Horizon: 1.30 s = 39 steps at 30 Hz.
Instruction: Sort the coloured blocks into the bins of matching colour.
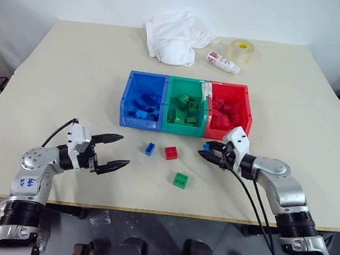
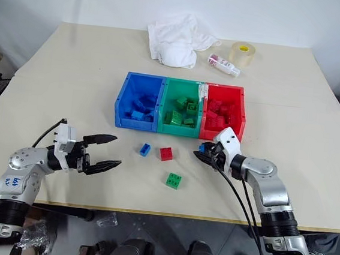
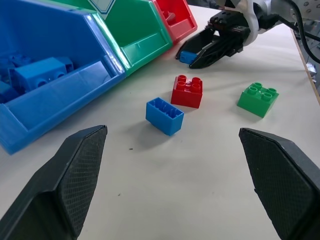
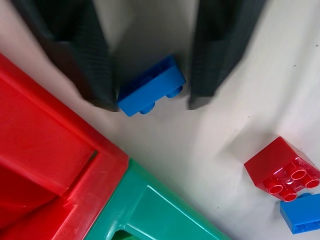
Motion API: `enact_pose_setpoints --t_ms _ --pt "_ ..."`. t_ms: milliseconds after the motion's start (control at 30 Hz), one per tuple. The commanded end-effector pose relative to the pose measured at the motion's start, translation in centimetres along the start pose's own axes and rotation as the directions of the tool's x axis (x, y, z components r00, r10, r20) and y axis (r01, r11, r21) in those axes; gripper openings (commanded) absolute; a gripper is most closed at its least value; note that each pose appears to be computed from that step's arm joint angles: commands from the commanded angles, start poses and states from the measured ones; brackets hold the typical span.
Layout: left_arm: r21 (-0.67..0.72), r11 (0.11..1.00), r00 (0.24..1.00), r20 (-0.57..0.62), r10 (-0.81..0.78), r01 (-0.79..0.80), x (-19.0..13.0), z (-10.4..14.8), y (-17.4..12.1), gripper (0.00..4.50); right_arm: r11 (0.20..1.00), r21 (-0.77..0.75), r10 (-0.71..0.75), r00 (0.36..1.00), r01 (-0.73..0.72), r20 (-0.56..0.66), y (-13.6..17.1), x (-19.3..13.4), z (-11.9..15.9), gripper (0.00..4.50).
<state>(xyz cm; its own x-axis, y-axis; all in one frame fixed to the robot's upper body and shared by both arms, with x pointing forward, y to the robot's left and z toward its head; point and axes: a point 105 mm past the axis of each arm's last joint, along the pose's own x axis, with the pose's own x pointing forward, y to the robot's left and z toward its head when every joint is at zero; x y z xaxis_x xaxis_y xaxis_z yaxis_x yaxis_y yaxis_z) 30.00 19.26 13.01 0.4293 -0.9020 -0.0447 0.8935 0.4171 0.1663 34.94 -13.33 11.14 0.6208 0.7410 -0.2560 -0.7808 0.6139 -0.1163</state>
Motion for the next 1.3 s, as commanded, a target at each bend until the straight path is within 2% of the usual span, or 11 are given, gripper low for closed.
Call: enact_pose_setpoints --t_ms 33,167,333,433,633,767,867,900,1133,1167,1300 --pt "0.026 1.000 1.000 0.025 0.013 -0.013 -0.5 0.9 0.2 4.50 0.999 -0.044 0.030 0.999 -0.029 0.024 0.8 -0.8 1.2 1.27" --pt "0.024 1.000 1.000 0.025 0.015 -0.016 -0.5 0.9 0.2 4.50 0.994 -0.090 0.071 0.995 -0.065 0.072 1.7 -1.5 3.6 1.27" --pt "0.023 1.000 0.999 0.032 0.020 -0.021 -0.4 0.8 0.2 4.50 0.972 -0.195 0.166 0.971 -0.132 0.174 2.9 -0.4 9.3 1.27" --pt "0.019 1.000 0.999 0.033 0.022 -0.023 -0.4 0.8 0.3 4.50 0.951 -0.255 0.224 0.959 -0.175 0.176 3.3 1.6 11.2 1.27" --pt "0.028 0.999 0.998 0.041 0.036 -0.038 -0.5 1.0 0.5 4.50 0.911 -0.355 0.290 0.939 -0.212 0.184 4.2 7.8 15.0 1.27" --pt "0.035 0.998 0.998 0.046 0.043 -0.044 -0.5 1.1 0.4 4.50 0.908 -0.374 0.283 0.935 -0.189 0.213 4.9 11.7 17.1 1.27" --pt "0.039 0.998 0.998 0.049 0.047 -0.049 -0.5 1.1 0.3 4.50 0.916 -0.372 0.245 0.944 -0.151 0.221 4.8 13.3 17.6 1.27" --pt "0.041 0.998 0.998 0.050 0.048 -0.050 -0.5 1.2 0.3 4.50 0.918 -0.368 0.238 0.946 -0.145 0.220 4.8 13.6 17.7 2.00" --pt "0.042 0.998 0.997 0.051 0.053 -0.055 -0.6 1.2 0.4 4.50 0.904 -0.394 0.284 0.924 -0.168 0.257 5.0 13.1 18.4 4.30" --pt "0.041 0.998 0.997 0.052 0.050 -0.052 -0.5 1.2 0.4 4.50 0.903 -0.395 0.285 0.923 -0.168 0.260 4.8 12.9 18.4 4.46" --pt "0.036 0.999 0.998 0.056 0.029 -0.031 0.1 1.1 0.4 4.50 0.894 -0.411 0.308 0.912 -0.179 0.273 4.4 11.5 18.3 4.46"
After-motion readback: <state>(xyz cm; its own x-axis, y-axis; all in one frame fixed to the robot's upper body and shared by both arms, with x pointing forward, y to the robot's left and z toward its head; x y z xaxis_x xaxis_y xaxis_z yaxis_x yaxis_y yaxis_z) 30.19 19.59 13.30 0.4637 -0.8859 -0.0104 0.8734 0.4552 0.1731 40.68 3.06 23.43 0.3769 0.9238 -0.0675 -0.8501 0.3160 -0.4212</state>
